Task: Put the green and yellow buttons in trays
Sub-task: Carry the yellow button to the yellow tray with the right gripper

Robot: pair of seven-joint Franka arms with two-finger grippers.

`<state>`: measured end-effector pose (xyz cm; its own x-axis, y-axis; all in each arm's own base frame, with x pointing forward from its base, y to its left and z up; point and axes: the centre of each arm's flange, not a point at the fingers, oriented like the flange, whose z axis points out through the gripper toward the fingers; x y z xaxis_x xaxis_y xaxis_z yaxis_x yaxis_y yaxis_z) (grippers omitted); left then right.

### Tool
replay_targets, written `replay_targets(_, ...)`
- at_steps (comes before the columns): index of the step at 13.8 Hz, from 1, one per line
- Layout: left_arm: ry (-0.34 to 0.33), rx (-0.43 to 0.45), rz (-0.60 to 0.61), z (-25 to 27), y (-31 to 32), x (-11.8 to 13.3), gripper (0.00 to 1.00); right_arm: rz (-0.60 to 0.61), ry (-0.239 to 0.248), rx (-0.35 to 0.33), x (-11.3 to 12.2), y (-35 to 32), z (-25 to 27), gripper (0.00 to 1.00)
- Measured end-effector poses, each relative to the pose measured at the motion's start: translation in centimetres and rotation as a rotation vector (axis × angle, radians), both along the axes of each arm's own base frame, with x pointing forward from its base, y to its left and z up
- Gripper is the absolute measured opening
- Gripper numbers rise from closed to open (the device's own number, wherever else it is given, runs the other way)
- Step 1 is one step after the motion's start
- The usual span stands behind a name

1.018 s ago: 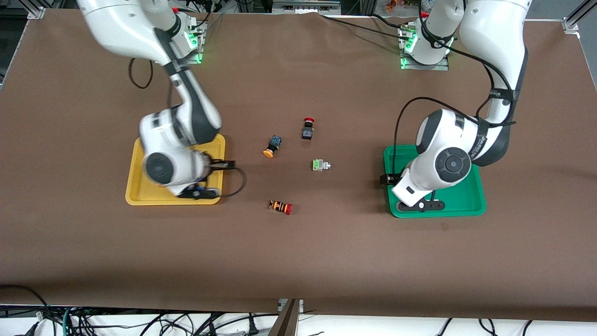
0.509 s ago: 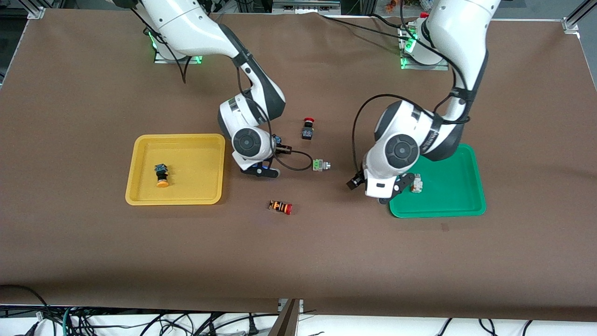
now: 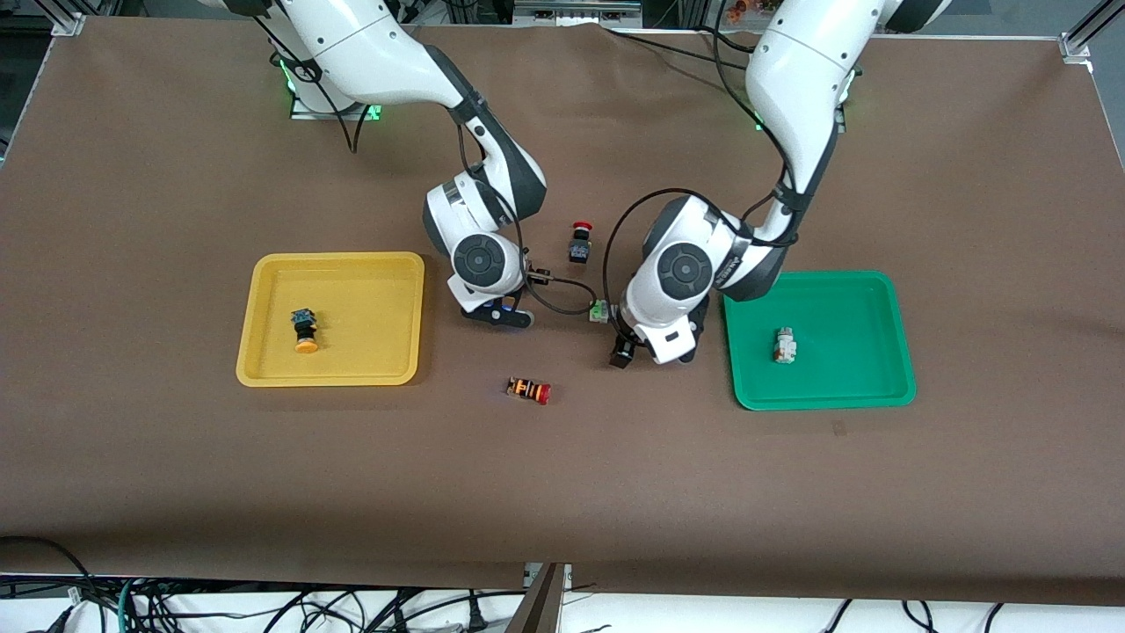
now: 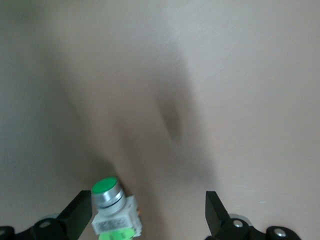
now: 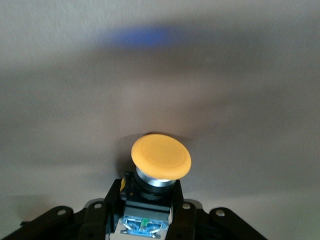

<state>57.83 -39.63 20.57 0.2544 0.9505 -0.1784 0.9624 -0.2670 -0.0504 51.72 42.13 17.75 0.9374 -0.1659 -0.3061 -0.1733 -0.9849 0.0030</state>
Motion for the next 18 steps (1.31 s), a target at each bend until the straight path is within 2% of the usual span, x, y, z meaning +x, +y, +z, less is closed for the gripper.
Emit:
replay_targets(2,0.030,-0.001,0.015,-1.0,-0.7,-1.2,1.00,0.033,-0.019,0.013,3.4,-3.6,2.3,0.42)
replay_targets(5,0.060,-0.004,0.012,-1.8,-1.9,-2.7,1.00,0.151,-0.005,0.021,9.2,-13.8,5.4,0.42)
replay_targets(7,0.069,0.003,0.002,-2.7,-2.6,-3.6,0.95,0.208,0.009,0.013,11.1,-19.9,4.9,0.42)
replay_targets(10,0.058,0.000,-0.001,-3.6,-3.2,-4.1,0.61,0.258,0.046,0.017,11.4,-23.7,2.9,0.42)
replay_targets(11,0.050,-0.003,0.001,-3.4,-3.1,-3.9,0.51,0.259,0.051,0.014,11.4,-24.0,2.6,0.47)
replay_targets(12,0.046,-0.004,-0.001,-3.2,-3.0,-3.7,0.41,0.262,0.047,0.015,11.5,-24.3,2.8,0.57)
replay_targets(14,0.047,0.006,-0.031,-2.7,-2.2,-3.1,0.41,0.265,0.012,0.023,12.5,-24.7,4.5,0.77)
replay_targets(16,0.081,0.038,-0.150,-0.2,0.6,-1.5,0.41,0.259,-0.032,0.027,13.9,-25.3,8.6,0.99)
replay_targets(18,0.107,0.050,-0.263,3.6,4.4,0.1,0.41,0.258,-0.041,0.026,15.0,-26.7,13.8,1.00)
